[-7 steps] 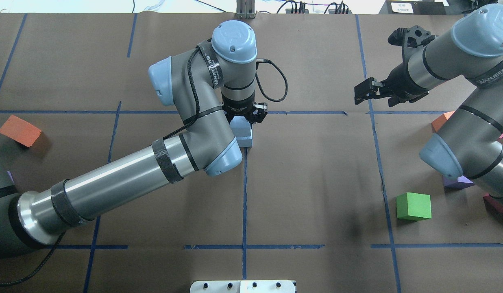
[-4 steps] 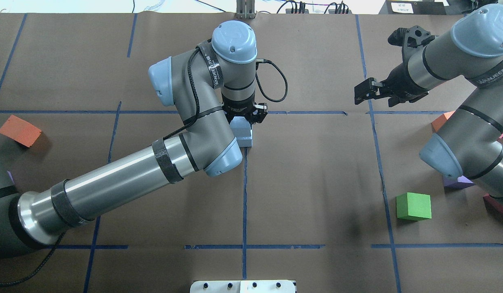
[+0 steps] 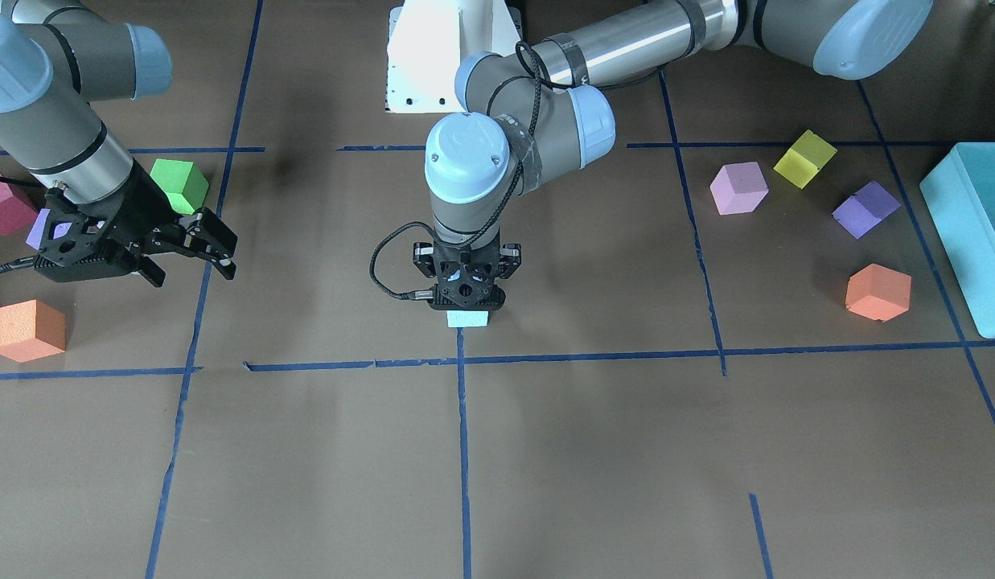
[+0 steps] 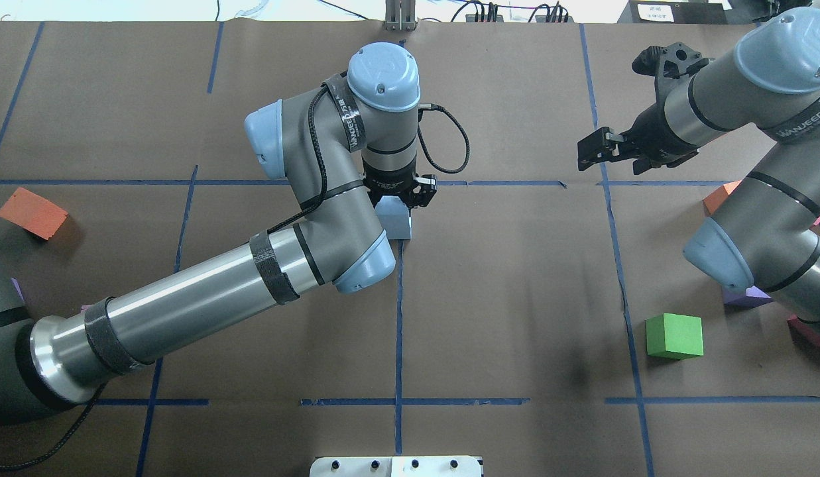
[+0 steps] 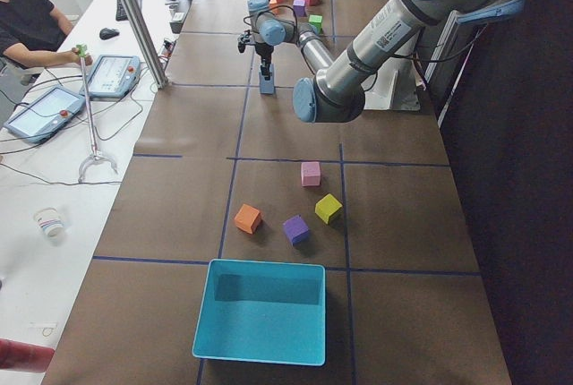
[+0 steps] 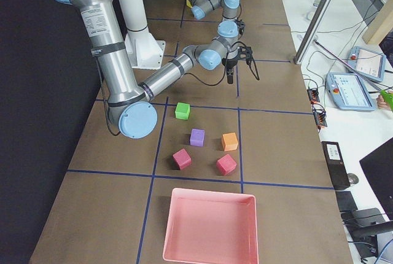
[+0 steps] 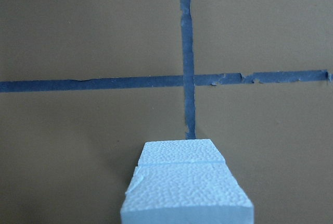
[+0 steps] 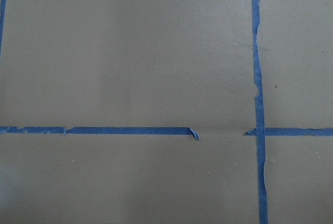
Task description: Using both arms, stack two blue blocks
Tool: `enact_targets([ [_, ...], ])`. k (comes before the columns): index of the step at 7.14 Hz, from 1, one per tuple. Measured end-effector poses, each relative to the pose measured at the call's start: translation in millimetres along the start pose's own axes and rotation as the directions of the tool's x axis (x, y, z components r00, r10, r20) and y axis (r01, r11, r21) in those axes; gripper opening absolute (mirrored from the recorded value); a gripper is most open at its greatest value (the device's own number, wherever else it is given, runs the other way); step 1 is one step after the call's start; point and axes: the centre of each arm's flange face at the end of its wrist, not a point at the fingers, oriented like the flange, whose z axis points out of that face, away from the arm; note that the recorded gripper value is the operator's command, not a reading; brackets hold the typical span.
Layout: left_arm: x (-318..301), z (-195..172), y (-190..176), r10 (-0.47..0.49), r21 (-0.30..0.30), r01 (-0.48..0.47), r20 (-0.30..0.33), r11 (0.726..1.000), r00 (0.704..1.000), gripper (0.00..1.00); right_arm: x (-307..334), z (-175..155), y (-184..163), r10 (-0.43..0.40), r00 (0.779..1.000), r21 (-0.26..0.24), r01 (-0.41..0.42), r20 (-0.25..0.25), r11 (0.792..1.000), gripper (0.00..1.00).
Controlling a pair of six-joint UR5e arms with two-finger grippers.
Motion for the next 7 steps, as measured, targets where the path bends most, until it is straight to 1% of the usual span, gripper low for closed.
enact_targets([
  [2,1,-4,-1,0.001,0.025,-0.001,0.003,1.0,1.0,1.0,0,0,0,-0.001,1.0,0.0,0.001,0.0,1.0,1.0],
  [4,2,-19,3,0.005,0.044,-0.005,-0.008,0.999,1.0,1.0,0,0,0,-0.003,1.0,0.0,0.003,0.0,1.0,1.0],
  [5,-11,-37,13,0.005,0.06,-0.004,-0.011,0.998,1.0,1.0,0,0,0,-0.006,1.0,0.0,0.006,0.0,1.0,1.0],
  [6,-37,-65,25,0.007,0.089,-0.005,-0.021,0.996,1.0,1.0,0,-1,0,-0.008,1.0,0.001,0.008,0.0,1.0,1.0],
  [7,-71,-103,36,0.013,0.133,-0.006,-0.051,0.991,0.999,1.0,0,-2,0,-0.009,1.0,0.002,0.009,0.002,1.0,1.0],
])
